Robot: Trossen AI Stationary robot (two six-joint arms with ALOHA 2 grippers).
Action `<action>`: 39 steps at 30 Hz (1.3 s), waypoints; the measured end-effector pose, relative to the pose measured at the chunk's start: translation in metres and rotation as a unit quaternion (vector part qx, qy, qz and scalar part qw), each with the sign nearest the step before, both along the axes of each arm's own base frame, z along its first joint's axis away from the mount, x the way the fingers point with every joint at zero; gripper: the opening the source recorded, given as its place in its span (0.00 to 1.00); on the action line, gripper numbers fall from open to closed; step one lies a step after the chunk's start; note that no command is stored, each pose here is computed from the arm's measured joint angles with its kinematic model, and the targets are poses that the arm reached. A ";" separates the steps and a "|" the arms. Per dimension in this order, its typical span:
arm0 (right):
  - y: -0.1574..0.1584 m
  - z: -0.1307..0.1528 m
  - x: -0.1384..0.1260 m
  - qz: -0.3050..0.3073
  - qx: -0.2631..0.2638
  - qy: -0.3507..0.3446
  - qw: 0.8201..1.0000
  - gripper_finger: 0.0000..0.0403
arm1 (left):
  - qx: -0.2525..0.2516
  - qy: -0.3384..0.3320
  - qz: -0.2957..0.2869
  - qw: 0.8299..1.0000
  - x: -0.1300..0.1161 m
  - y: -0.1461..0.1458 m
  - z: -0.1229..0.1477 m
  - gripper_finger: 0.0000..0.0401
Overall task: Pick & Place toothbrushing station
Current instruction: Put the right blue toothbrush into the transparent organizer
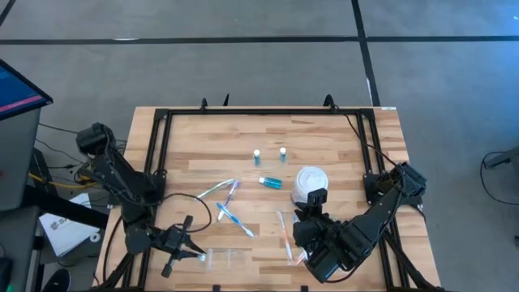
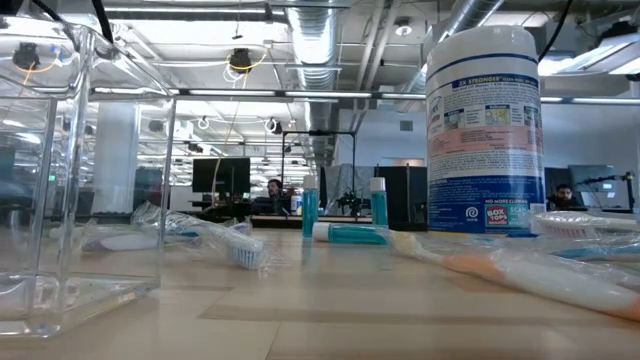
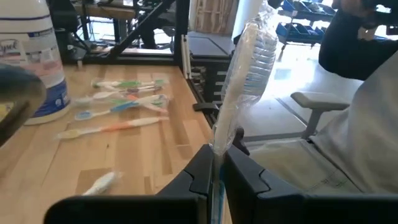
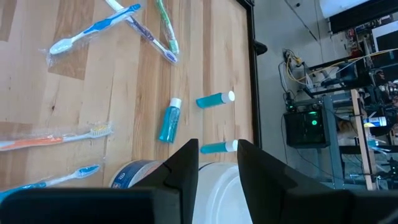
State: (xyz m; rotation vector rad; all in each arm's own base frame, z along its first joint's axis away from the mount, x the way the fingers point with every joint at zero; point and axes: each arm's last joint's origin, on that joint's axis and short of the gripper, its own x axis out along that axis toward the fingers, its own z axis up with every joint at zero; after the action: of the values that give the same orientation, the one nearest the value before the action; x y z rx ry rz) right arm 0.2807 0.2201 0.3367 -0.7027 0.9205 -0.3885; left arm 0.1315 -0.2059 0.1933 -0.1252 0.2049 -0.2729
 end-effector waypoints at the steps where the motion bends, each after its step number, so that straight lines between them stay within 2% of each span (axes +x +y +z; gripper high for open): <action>1: 0.000 0.000 0.000 0.000 0.000 0.000 1.000 0.25 | 0.000 0.000 0.000 1.000 0.001 -0.001 -0.002 0.04; 5: 0.000 0.000 0.000 0.000 0.000 0.000 1.000 0.25 | 0.007 0.007 0.001 1.000 0.002 -0.004 -0.009 0.04; 12: 0.000 0.000 0.000 0.002 -0.003 0.003 1.000 0.25 | -0.012 0.026 0.010 1.000 0.005 -0.009 -0.021 0.04; 16: 0.000 0.000 0.000 0.002 -0.003 0.003 1.000 0.25 | 0.001 0.033 0.012 0.999 0.006 -0.010 -0.028 0.05; 24: -0.001 0.000 0.000 0.003 -0.006 0.006 1.000 0.25 | 0.005 0.036 0.010 0.999 0.006 -0.010 -0.030 0.09; 33: 0.000 0.000 0.000 0.003 -0.005 0.006 1.000 0.25 | 0.024 0.044 0.009 0.999 0.006 -0.011 -0.037 0.06; 39: 0.000 0.000 0.000 0.003 -0.005 0.005 1.000 0.25 | 0.021 0.050 -0.007 0.999 0.005 -0.012 -0.038 0.10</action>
State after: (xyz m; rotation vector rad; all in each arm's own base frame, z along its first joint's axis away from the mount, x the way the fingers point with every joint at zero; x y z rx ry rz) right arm 0.2803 0.2197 0.3367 -0.7175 0.9270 -0.3848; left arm 0.1364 -0.2183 0.1556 -0.0964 0.3100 -0.2758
